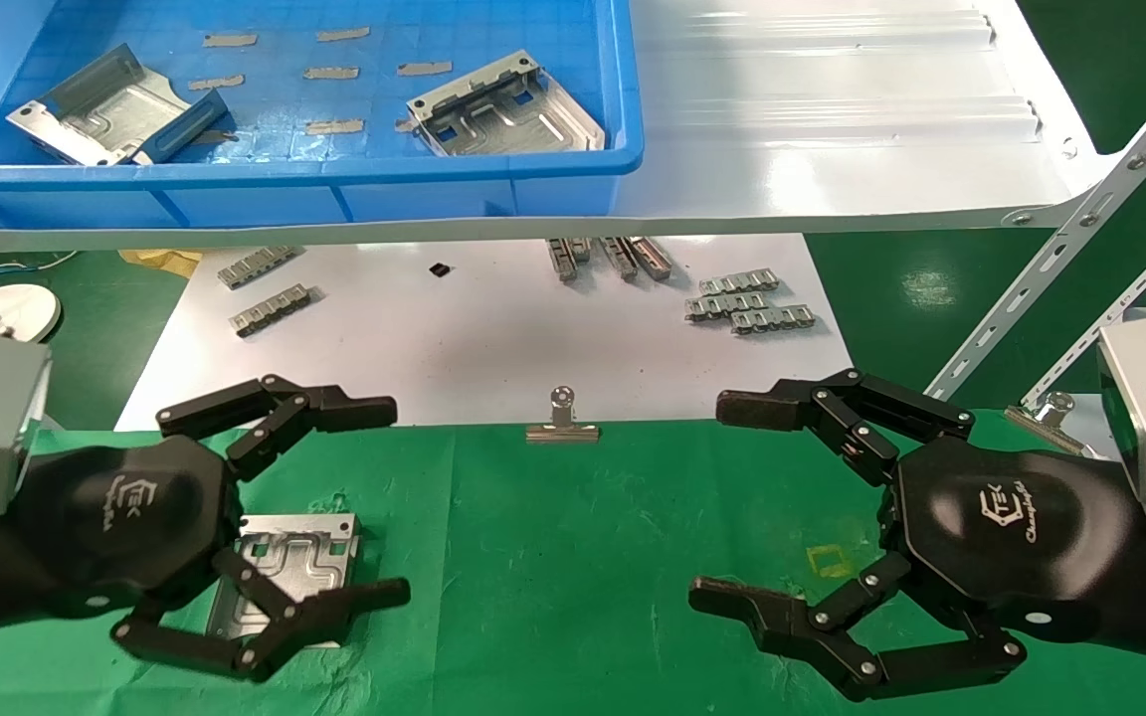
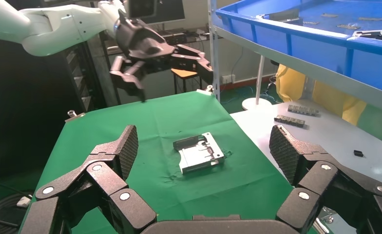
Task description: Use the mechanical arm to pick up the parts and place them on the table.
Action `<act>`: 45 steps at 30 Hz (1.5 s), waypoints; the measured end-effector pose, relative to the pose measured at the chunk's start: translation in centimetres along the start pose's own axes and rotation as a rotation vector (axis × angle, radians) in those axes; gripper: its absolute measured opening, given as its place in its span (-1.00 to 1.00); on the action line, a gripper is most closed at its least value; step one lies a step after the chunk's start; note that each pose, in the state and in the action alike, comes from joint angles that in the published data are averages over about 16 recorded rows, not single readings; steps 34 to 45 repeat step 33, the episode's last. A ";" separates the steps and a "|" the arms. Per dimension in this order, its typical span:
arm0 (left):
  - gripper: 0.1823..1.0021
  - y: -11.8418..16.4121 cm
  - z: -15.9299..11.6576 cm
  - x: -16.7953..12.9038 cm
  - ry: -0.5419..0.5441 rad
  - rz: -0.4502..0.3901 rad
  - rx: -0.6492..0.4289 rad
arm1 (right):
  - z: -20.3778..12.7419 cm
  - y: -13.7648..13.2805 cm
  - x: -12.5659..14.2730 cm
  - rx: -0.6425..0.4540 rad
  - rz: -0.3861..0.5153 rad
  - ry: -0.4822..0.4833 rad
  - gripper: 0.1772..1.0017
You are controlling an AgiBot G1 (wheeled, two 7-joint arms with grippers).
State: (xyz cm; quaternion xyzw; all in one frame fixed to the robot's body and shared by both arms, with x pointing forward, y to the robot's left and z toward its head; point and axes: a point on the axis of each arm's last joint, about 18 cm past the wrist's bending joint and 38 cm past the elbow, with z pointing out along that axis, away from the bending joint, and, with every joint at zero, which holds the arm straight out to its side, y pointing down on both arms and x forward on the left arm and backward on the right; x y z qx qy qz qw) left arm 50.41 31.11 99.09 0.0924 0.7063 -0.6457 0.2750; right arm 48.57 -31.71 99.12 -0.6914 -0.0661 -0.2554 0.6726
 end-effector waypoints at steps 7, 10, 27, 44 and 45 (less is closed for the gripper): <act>1.00 -1.4 0.3 2.1 0.044 -0.024 0.027 | 0.0 0.0 0.0 0.000 0.000 0.000 1.00; 1.00 -1.8 0.3 2.7 0.056 -0.030 0.033 | 0.0 0.0 0.0 0.000 0.000 0.000 1.00; 1.00 -1.9 0.3 2.9 0.058 -0.034 0.035 | 0.0 0.0 0.0 0.000 0.000 0.001 1.00; 1.00 -1.8 0.3 2.8 0.057 -0.034 0.034 | 0.0 0.0 0.0 0.000 0.000 0.001 1.00; 1.00 -1.8 0.3 2.8 0.057 -0.034 0.034 | 0.0 0.0 0.0 0.000 0.000 0.001 1.00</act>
